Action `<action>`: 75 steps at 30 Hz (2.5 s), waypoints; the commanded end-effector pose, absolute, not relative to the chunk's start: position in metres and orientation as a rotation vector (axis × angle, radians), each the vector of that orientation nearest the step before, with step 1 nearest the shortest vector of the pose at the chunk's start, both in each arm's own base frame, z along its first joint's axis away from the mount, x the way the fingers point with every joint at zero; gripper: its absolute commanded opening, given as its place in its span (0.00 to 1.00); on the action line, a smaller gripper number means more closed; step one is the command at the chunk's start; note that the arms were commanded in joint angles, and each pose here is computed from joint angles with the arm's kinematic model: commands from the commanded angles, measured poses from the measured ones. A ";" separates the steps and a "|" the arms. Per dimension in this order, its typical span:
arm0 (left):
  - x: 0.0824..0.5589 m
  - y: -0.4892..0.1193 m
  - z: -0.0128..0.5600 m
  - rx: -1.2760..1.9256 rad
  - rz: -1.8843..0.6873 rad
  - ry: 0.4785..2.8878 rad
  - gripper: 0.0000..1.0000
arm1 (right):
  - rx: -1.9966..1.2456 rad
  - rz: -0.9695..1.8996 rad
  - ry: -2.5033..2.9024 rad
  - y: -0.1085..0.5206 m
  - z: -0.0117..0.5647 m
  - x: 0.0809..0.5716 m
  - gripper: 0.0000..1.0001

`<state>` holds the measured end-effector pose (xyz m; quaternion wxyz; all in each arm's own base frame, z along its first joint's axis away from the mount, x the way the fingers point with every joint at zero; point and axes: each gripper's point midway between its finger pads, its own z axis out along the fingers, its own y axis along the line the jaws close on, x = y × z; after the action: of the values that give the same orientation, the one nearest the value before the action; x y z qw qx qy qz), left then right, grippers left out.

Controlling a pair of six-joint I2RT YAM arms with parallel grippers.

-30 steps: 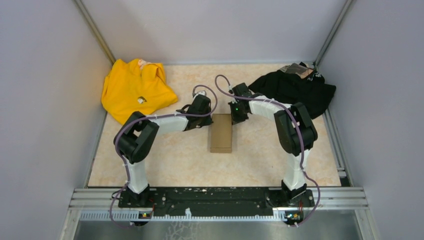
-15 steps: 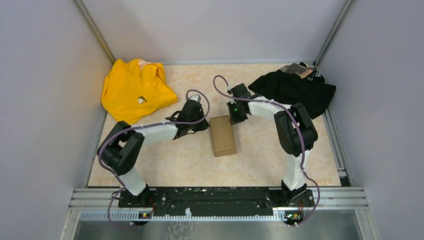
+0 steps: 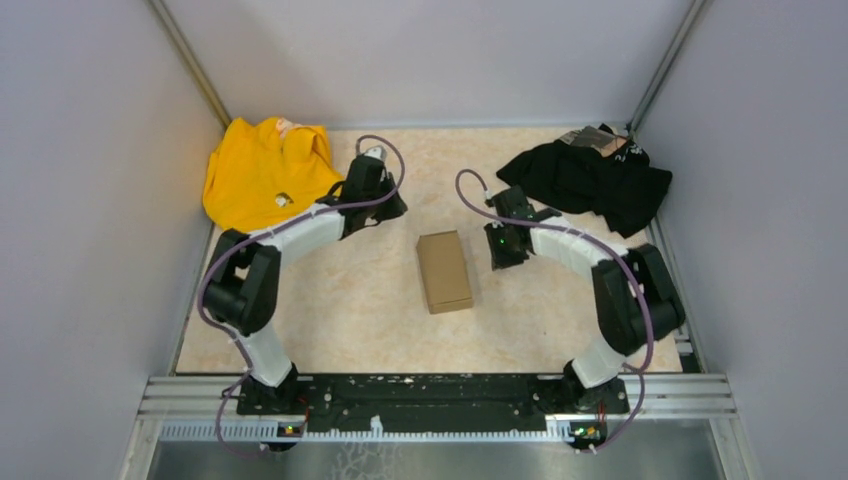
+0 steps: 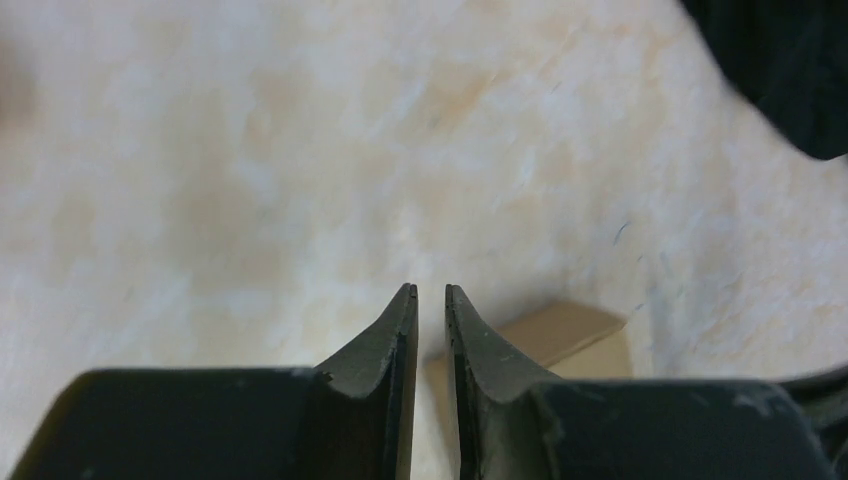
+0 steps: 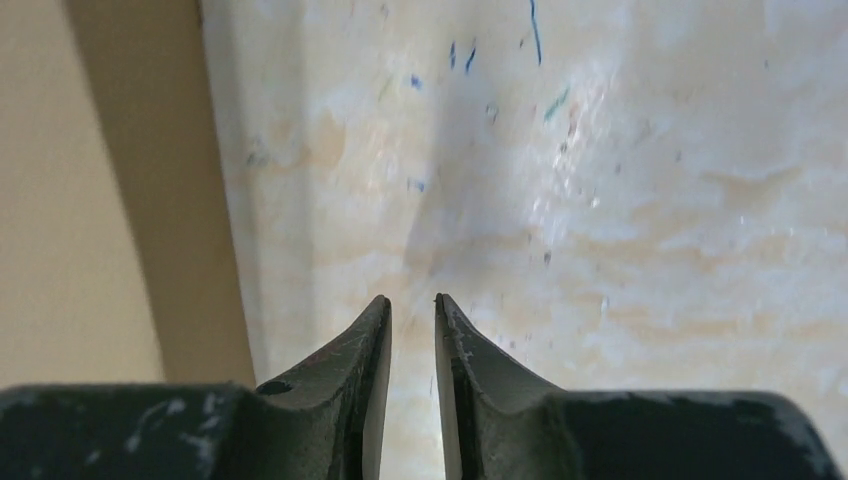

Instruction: Fold the paper box

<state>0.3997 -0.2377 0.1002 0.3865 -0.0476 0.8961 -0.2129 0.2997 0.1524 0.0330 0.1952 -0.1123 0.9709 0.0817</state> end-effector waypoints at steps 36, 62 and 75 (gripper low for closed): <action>0.382 -0.300 0.029 0.183 -0.853 2.487 0.20 | -0.227 0.712 2.620 0.227 0.046 0.230 0.21; 0.310 -0.227 0.034 0.059 -0.598 2.558 0.41 | -0.430 0.368 2.396 0.172 0.108 0.315 0.76; 0.323 -0.217 0.046 0.022 -0.559 2.545 0.51 | -0.560 0.297 2.386 0.171 0.113 0.328 0.82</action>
<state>0.3155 -0.2170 0.0301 0.2490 0.0055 0.9476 -0.2002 0.3169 0.1637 0.1064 0.3235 -0.2028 0.9173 0.1134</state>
